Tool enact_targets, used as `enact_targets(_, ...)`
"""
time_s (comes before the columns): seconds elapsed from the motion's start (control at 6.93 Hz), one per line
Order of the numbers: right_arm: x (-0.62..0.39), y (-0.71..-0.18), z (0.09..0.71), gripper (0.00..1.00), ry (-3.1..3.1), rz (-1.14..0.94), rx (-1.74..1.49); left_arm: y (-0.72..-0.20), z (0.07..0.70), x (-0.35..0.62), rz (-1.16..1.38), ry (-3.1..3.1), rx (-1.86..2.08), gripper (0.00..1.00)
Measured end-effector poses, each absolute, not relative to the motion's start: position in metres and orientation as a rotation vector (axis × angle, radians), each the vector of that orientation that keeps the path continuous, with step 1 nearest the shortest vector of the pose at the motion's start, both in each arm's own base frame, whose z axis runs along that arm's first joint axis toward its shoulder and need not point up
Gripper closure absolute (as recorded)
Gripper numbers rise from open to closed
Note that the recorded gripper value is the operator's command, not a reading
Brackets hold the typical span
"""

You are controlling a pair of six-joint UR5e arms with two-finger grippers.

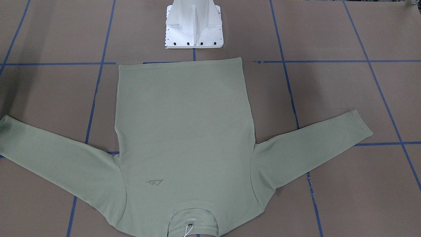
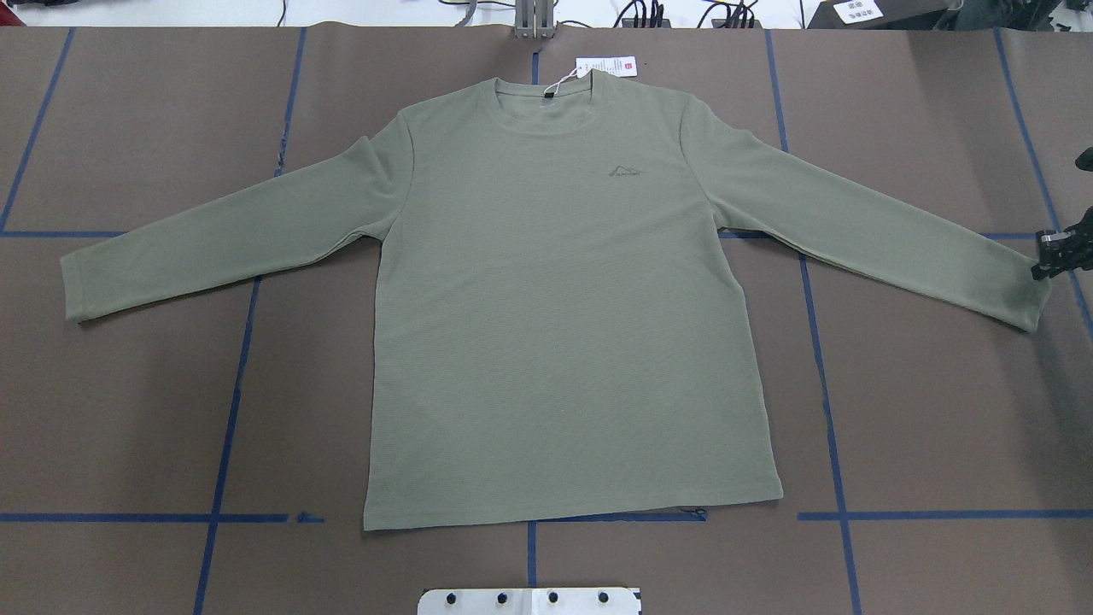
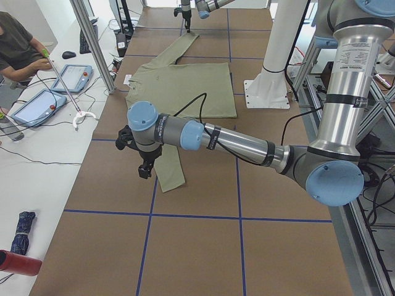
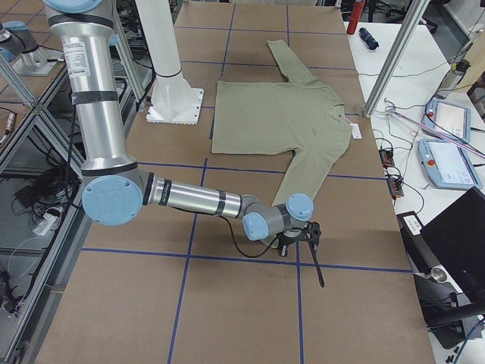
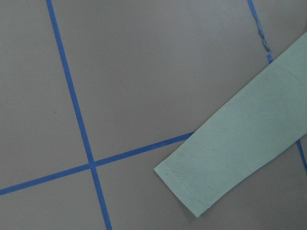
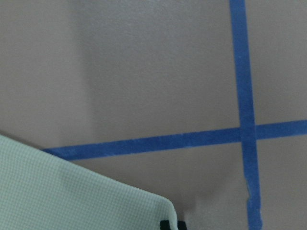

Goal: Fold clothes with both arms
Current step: 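Move the right gripper toward the sleeve cuff nearest it, then grasp the sleeve with the right gripper and fold it across the shirt body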

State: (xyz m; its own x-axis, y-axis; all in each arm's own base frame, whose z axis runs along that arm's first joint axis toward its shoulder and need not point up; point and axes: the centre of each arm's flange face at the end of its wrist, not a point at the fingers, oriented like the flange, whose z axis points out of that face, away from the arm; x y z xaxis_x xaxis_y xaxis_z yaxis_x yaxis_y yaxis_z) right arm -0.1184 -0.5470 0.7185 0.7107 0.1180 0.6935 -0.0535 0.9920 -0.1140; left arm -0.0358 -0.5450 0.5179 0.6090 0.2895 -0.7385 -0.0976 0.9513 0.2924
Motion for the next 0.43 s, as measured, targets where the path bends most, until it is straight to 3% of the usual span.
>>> enact_targets(0.43, -0.127, -0.556, 0.61, 1.0, -0.903, 0.094, 0.015, -0.544, 0.515, -0.036, 0.227, 0.893, 0.236, 0.0)
